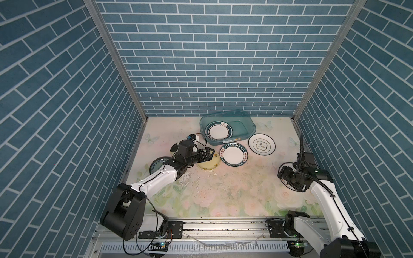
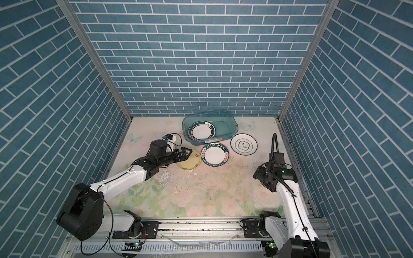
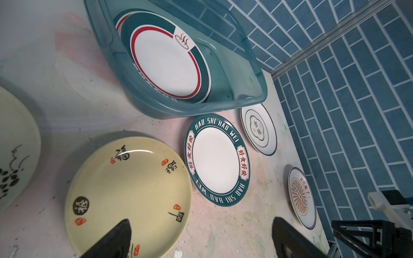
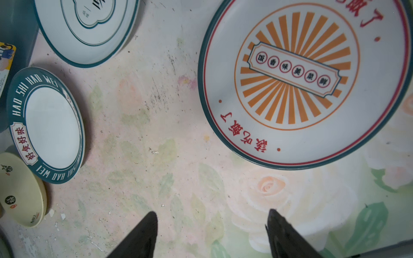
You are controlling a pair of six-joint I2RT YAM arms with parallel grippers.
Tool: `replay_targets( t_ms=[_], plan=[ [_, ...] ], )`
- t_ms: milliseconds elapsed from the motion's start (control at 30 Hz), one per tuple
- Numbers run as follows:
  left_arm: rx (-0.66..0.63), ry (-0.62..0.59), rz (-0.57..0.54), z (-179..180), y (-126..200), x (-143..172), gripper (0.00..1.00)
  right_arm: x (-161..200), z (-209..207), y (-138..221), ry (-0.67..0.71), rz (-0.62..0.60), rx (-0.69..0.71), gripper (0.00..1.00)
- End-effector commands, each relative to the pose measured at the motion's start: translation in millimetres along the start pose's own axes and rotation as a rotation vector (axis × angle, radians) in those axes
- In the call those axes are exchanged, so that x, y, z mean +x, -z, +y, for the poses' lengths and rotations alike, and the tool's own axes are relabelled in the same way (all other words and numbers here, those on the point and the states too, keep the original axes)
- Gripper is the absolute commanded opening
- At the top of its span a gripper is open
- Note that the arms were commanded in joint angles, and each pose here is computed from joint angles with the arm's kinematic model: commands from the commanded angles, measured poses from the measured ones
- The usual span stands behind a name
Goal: Place the plates into the plastic bin on the countertop
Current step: Pick up the plate from the center of the table.
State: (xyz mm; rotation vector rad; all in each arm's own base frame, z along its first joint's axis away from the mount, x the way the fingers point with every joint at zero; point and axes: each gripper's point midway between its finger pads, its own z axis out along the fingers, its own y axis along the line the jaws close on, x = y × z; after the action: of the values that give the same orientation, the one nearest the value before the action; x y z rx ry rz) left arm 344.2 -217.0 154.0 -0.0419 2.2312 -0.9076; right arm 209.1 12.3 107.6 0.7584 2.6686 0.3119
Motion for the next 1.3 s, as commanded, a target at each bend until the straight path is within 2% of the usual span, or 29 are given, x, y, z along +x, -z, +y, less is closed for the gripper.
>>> replay_targets(
  t_ms=[0, 267, 400, 567, 867, 1000, 1133, 1267],
  plan=[
    [0.023, 0.008, 0.006, 1.3, -3.6, 7.9, 0.99, 6.5, 1.9, -0.5, -0.052, 0.023, -0.052, 0.78],
    [0.015, 0.019, 0.031, 9.0, -7.3, 19.0, 1.0, 16.9, 7.4, -7.7, -0.097, 0.052, -0.141, 0.78],
    [0.021, 0.02, 0.039, 8.8, -9.2, 20.6, 0.99, 17.1, 28.6, -15.3, -0.124, 0.077, -0.277, 0.77],
    [0.022, 0.017, 0.038, 9.1, -8.8, 21.3, 0.99, 8.4, 57.1, -25.3, -0.181, 0.096, -0.456, 0.76],
    [0.03, 0.019, 0.036, 8.4, -9.3, 21.4, 1.0, -23.5, 88.4, -28.1, -0.234, 0.029, -0.637, 0.71],
    [0.034, 0.024, 0.034, 8.5, -9.7, 21.9, 1.0, -25.8, 104.2, -36.7, -0.21, 0.038, -0.659, 0.69],
    [0.061, 0.024, 0.025, 3.6, -9.0, 20.1, 0.99, -15.3, 133.0, -48.2, -0.132, 0.083, -0.679, 0.67],
    [0.076, 0.029, 0.025, 1.0, -8.9, 21.0, 1.0, -13.8, 155.3, -59.1, -0.095, 0.093, -0.714, 0.61]
  ],
)
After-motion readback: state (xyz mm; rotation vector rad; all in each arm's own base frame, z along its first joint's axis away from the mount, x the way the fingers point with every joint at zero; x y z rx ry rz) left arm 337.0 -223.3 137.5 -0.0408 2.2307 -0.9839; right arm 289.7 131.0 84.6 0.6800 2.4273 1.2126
